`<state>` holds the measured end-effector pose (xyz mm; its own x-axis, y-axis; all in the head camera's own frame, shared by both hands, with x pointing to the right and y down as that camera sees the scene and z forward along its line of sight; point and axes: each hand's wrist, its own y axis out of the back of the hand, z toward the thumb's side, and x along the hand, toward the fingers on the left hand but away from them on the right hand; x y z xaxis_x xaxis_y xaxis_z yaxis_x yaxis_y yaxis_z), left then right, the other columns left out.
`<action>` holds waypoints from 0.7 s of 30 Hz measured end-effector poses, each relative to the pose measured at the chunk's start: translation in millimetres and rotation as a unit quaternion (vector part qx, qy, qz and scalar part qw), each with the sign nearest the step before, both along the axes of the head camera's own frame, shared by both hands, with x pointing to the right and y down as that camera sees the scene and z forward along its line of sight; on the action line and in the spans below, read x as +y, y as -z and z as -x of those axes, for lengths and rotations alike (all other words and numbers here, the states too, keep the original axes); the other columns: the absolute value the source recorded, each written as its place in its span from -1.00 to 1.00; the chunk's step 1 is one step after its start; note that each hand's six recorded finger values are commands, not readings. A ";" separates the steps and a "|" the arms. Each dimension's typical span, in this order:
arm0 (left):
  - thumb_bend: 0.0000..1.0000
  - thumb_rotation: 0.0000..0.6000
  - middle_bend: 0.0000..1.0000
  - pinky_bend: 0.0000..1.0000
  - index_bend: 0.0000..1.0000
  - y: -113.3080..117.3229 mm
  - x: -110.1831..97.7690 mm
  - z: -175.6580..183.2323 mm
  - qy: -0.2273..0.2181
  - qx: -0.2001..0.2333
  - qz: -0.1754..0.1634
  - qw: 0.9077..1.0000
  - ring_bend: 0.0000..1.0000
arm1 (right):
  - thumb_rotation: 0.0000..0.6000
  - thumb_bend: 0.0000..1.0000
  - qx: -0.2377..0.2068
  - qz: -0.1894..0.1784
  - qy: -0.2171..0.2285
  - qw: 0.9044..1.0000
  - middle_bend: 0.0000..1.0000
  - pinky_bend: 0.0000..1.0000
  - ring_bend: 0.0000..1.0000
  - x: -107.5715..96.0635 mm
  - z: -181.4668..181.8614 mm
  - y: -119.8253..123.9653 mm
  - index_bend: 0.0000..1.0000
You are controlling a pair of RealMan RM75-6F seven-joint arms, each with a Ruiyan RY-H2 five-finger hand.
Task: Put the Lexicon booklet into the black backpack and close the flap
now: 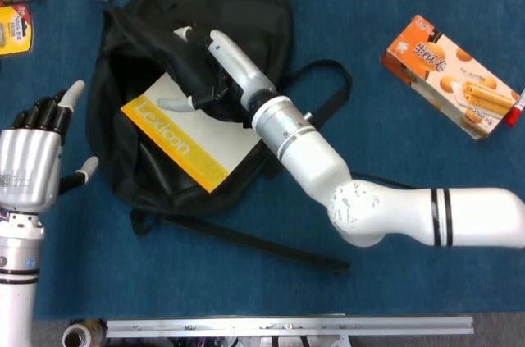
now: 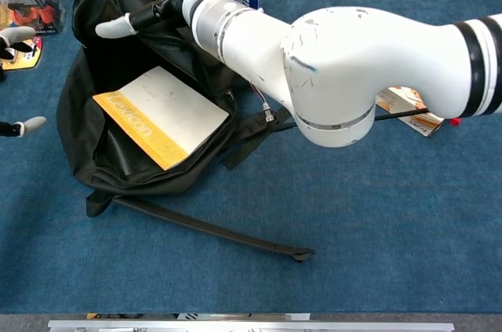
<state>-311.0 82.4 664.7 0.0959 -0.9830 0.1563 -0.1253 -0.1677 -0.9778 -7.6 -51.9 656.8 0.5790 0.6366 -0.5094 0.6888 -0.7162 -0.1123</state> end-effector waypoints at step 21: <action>-0.71 1.00 -0.55 -0.30 -0.81 1.2 -4.0 3.5 0.009 -0.005 0.001 1.000 -0.52 | 1.00 -1.00 -0.016 0.045 0.057 0.997 -1.00 -1.00 -1.00 -3.7 -26.6 16.4 -1.00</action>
<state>-314.5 78.4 663.4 0.0767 -0.9841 0.1600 -0.1181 -0.1683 -0.9786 19.1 -55.6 640.4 0.6624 0.5183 -0.5409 0.6044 -0.7964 -0.0229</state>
